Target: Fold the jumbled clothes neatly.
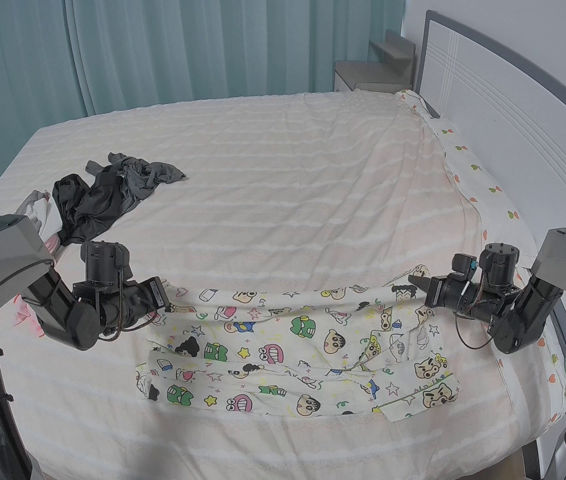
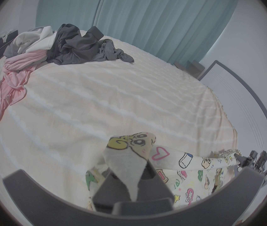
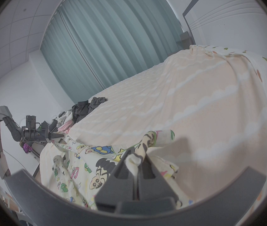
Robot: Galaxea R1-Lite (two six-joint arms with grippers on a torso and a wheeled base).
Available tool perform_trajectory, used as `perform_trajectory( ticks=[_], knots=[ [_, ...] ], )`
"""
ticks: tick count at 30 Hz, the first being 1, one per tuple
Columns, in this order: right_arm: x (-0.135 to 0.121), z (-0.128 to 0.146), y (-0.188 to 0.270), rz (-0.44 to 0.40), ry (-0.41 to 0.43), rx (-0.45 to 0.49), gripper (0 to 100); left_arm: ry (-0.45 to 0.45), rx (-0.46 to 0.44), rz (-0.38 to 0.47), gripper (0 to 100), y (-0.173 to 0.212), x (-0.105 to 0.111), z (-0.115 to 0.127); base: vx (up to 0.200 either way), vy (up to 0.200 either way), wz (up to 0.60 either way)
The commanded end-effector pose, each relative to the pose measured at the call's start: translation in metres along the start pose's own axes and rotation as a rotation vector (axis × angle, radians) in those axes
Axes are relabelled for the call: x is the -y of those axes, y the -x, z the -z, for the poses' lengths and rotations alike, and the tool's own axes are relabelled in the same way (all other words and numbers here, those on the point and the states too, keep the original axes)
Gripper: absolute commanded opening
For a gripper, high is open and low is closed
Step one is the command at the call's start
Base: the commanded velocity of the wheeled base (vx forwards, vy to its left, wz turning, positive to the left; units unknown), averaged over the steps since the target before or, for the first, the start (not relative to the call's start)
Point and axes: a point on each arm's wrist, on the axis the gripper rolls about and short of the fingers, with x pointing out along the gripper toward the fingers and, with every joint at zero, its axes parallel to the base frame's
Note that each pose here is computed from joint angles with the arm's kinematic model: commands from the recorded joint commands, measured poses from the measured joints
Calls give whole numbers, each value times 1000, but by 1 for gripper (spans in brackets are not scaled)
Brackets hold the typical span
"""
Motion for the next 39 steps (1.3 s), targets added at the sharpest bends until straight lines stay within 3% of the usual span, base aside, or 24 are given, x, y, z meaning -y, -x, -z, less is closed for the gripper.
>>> perform_trajectory(
  ticks=[1,8,14,24,39],
  knots=[
    [-3,33,23,-17,-4,-90,0,-21,-45,-2,0,12,-5,26,0,0,0],
    [-2,74,34,-28,29,-177,0,-26,-92,-16,0,19,-10,45,0,0,0],
    [0,90,40,-23,34,-192,0,-24,-136,-38,0,22,-19,61,0,0,0],
    [-1,90,44,-24,60,-202,0,-23,-153,-47,0,24,-27,77,0,0,0],
    [-3,91,51,-21,48,-218,0,-13,-163,-52,0,24,-30,83,0,0,0]
  ],
)
